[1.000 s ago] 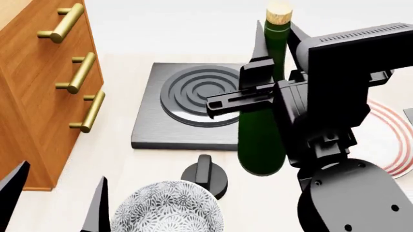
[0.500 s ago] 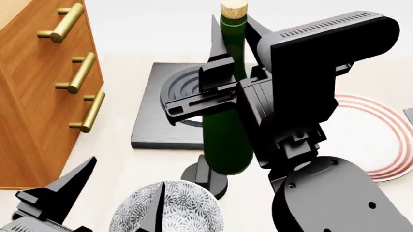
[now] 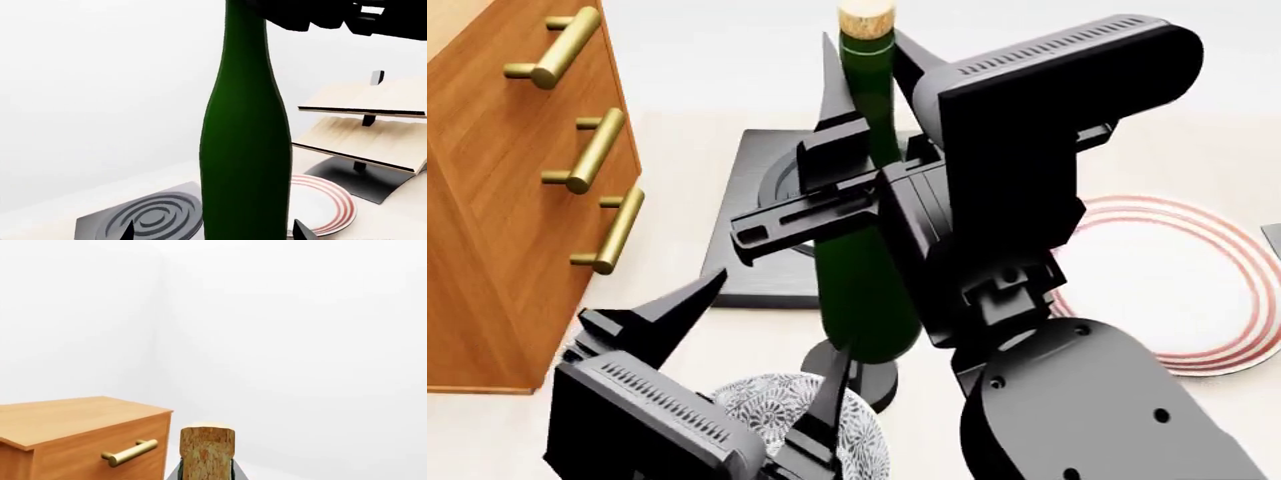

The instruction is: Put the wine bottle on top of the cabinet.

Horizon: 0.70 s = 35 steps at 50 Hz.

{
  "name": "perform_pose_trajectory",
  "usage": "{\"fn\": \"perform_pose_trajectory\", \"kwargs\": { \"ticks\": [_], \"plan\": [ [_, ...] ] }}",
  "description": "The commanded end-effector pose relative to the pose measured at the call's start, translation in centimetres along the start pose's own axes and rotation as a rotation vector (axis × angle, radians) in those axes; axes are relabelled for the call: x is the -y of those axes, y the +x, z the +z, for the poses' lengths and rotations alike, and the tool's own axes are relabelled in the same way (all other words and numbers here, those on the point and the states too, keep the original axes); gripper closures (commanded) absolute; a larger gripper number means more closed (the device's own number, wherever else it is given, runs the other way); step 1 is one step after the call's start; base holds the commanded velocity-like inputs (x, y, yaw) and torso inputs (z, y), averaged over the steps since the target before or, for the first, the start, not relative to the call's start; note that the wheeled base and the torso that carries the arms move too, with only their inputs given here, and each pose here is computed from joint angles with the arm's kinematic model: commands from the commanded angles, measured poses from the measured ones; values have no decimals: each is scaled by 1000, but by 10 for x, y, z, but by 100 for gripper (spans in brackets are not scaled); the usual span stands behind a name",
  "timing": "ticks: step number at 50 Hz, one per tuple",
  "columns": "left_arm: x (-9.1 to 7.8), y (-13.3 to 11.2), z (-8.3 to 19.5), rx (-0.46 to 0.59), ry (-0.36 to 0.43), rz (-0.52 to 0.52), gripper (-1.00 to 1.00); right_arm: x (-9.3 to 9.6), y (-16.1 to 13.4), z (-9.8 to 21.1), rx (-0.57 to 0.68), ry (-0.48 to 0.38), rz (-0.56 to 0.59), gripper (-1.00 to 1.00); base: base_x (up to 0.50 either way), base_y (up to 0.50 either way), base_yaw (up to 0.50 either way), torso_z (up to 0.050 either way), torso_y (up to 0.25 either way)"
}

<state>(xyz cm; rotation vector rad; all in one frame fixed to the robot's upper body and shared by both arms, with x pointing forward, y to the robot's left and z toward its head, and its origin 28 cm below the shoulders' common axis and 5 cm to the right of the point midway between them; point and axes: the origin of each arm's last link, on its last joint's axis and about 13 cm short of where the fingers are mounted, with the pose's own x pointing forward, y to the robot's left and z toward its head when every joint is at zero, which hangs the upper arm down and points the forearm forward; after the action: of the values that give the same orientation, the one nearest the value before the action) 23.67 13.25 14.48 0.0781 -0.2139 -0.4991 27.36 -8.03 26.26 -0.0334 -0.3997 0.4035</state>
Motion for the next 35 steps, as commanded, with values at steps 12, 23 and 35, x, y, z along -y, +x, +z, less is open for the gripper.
{"fn": "perform_pose_trajectory", "kwargs": {
  "ticks": [12, 23, 35],
  "plan": [
    [0, 39, -2, -29, -14, -66, -100, -6, 4, 8, 36, -8, 22, 100, 0, 0, 0, 0, 1],
    [-1, 52, -1, -26, -15, -71, -100, -5, 4, 10, 41, -8, 25, 100, 0, 0, 0, 0, 0],
    [2, 56, -5, 51, -80, -50, -100, -5, 2, 9, 40, 0, 26, 100, 0, 0, 0, 1, 1]
  ]
}}
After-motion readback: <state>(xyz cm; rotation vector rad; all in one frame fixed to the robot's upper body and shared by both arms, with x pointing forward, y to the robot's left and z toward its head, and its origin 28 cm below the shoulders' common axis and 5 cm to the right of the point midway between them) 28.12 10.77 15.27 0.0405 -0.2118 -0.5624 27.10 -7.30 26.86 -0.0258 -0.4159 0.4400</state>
